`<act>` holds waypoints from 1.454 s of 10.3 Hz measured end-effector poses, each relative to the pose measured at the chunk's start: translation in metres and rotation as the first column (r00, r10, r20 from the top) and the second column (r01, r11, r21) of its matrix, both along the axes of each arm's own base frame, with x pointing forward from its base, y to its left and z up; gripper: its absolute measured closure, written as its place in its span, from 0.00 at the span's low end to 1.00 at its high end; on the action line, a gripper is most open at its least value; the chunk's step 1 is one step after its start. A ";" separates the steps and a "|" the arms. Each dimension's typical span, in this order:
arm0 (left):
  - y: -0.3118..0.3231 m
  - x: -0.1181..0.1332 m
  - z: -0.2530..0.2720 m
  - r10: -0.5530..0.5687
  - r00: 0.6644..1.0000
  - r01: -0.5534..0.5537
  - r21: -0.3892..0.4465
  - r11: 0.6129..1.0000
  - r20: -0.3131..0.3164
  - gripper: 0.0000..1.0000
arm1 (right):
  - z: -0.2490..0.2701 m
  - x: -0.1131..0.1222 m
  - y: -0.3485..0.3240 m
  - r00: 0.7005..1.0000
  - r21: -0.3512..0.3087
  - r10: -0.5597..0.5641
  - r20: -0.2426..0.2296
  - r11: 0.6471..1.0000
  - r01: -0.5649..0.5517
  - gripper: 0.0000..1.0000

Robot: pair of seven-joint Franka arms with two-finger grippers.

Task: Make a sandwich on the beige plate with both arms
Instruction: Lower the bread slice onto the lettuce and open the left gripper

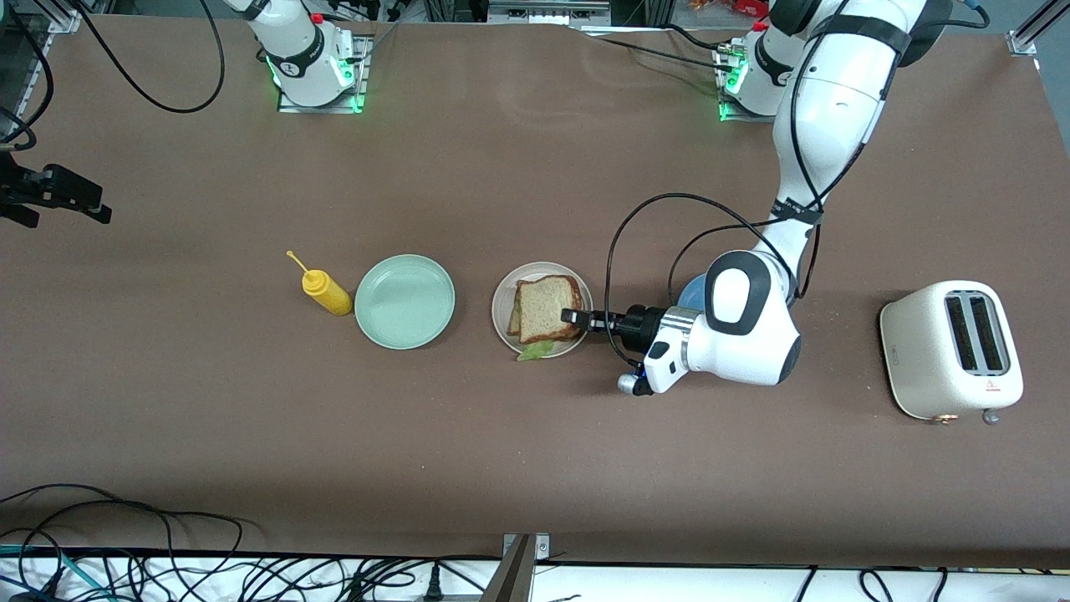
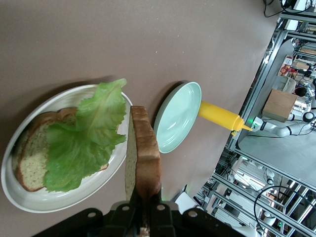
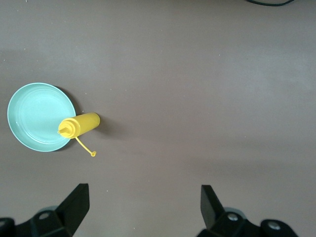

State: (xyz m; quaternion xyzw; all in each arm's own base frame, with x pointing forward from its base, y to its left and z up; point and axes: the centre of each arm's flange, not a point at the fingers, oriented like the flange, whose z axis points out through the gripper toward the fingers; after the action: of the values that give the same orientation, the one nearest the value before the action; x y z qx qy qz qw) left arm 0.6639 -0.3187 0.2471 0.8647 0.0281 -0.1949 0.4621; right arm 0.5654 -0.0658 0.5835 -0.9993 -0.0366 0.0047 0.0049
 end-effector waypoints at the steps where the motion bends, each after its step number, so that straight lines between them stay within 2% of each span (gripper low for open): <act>1: 0.000 0.000 -0.007 0.004 1.000 -0.004 0.005 1.000 -0.005 0.91 | -0.001 -0.001 0.000 1.000 0.001 0.000 -0.006 1.000 0.000 0.00; 6: -0.002 -0.005 -0.035 0.006 0.999 -0.006 0.020 1.000 -0.035 0.91 | -0.001 -0.001 0.001 1.000 0.002 0.001 -0.012 1.000 -0.001 0.00; 11: -0.001 -0.004 -0.056 0.039 0.999 -0.038 0.051 0.998 -0.028 0.90 | -0.001 -0.001 0.001 1.000 0.002 0.001 -0.012 1.000 -0.001 0.00; 12: 0.002 -0.003 -0.059 0.044 0.999 -0.043 0.057 0.997 -0.029 0.81 | -0.001 -0.001 0.001 1.000 0.002 0.001 -0.012 1.000 -0.001 0.00; 15: 0.021 0.005 -0.063 0.067 0.997 -0.065 0.079 0.995 -0.022 0.41 | -0.001 -0.001 0.001 1.000 0.002 0.001 -0.014 1.000 -0.001 0.00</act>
State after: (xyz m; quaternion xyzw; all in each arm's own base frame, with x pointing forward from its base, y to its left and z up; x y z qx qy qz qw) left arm 0.6687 -0.2982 0.1842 0.8782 0.0701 -0.1890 0.4337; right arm 0.5641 -0.0649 0.5824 -0.9992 -0.0371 0.0115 0.0061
